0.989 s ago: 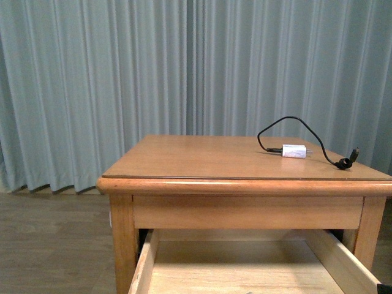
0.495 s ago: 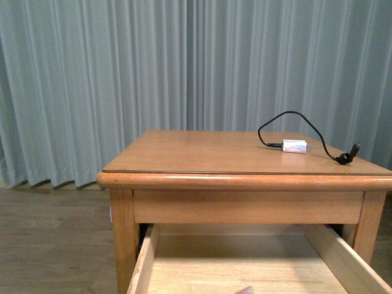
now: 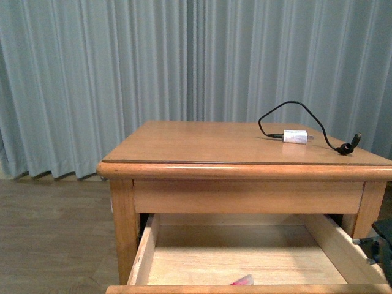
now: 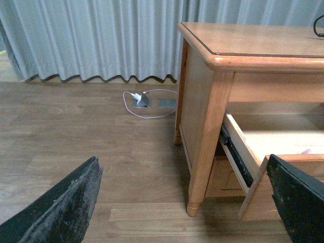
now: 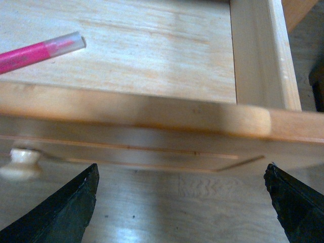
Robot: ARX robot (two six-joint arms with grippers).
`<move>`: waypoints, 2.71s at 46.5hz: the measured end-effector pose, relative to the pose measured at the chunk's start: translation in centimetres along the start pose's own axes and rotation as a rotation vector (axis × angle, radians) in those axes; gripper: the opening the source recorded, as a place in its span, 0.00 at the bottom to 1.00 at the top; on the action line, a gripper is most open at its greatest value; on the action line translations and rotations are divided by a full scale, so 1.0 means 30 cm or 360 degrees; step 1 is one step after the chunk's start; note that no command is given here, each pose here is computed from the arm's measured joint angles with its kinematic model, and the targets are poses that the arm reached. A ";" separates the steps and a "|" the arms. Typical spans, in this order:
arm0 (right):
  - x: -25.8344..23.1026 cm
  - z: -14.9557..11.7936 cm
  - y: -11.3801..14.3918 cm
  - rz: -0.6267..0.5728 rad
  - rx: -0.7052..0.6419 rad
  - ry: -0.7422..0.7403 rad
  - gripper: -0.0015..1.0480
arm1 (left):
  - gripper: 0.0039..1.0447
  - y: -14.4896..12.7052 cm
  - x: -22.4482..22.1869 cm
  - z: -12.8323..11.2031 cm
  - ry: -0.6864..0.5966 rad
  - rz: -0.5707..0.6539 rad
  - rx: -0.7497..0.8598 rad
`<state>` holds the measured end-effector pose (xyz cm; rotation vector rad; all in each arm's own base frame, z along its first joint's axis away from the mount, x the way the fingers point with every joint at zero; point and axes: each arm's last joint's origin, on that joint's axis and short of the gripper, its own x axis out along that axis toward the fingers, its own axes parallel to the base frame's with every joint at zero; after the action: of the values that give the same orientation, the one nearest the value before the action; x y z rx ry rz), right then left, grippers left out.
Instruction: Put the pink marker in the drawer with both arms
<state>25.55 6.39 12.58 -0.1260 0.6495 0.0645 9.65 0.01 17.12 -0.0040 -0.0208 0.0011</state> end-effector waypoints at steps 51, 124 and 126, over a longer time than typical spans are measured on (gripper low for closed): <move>0.418 0.197 0.048 -0.0067 0.0149 -0.0442 0.92 | 0.94 0.000 0.000 0.000 0.0000 0.0000 0.0000; -0.450 0.187 -0.008 0.0176 0.0301 -0.0524 0.92 | 0.94 0.000 0.000 0.000 0.0000 0.0000 0.0000; -0.453 0.187 -0.008 0.0177 0.0310 -0.0529 0.92 | 0.94 0.000 0.000 0.000 0.0000 0.0000 0.0000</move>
<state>18.14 6.64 25.28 0.1079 0.3277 0.1258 9.65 0.01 17.12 -0.0040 -0.0208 0.0011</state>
